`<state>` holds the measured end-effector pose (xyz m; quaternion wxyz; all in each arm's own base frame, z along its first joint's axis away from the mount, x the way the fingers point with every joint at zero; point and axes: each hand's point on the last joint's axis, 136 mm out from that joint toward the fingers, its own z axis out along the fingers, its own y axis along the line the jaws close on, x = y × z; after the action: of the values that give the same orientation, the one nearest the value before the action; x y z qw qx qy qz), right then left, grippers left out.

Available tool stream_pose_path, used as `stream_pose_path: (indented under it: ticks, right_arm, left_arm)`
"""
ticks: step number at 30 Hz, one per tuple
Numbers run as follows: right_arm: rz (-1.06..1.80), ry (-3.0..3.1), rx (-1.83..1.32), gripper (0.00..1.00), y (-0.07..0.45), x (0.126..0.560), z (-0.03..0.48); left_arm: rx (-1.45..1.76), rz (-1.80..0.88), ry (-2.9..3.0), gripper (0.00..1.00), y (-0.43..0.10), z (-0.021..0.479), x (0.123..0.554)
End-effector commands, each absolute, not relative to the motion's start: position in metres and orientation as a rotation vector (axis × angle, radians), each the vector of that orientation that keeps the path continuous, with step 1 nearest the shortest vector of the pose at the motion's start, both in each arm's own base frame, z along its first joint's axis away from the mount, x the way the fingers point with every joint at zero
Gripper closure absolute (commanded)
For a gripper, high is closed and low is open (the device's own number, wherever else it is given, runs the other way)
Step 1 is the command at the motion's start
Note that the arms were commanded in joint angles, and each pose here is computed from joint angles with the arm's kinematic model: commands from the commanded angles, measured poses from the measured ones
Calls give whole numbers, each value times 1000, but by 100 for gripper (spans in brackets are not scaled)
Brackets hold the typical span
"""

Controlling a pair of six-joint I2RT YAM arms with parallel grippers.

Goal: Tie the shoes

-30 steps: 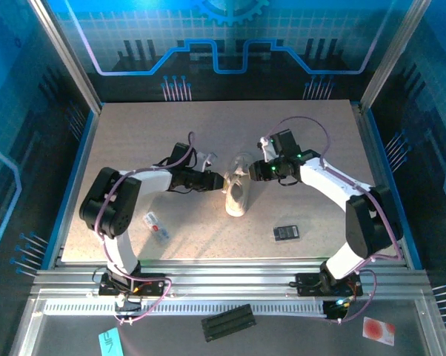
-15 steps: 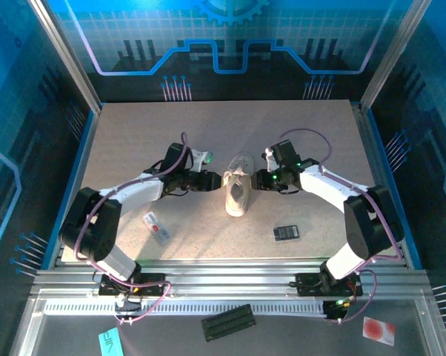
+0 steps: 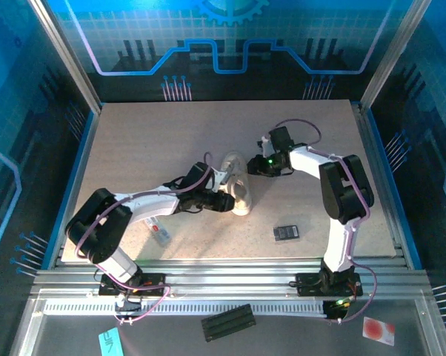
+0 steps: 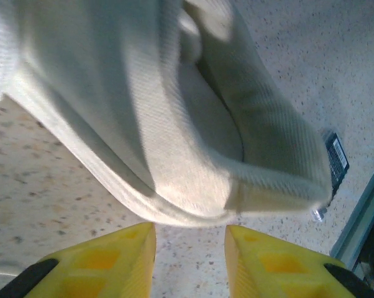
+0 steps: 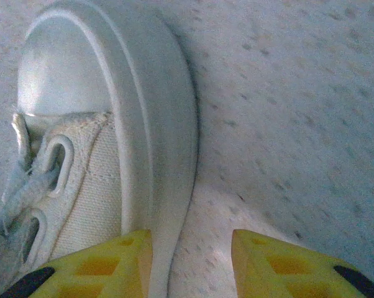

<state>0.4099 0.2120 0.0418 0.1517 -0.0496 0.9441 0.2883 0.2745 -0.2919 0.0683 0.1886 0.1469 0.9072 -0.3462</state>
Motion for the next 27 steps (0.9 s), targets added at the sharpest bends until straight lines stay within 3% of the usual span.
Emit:
stream_pose_path:
  ticks: [1, 9, 16, 21, 27]
  right_arm:
    - [986, 2659, -279, 62, 233, 410, 52]
    - [1119, 2617, -439, 60, 255, 399, 60]
    - [929, 2625, -303, 53, 206, 425, 98]
    - [649, 2611, -243, 52, 160, 420, 136]
    - [550, 2597, -225, 53, 163, 382, 146]
  left_arm:
    - [413, -954, 2498, 65, -309, 81, 280]
    - [529, -1030, 2408, 64, -347, 102, 271]
    - [612, -1029, 2326, 61, -347, 136, 273]
    - [527, -990, 2289, 59, -303, 172, 292]
    - [304, -940, 2283, 58, -223, 182, 331]
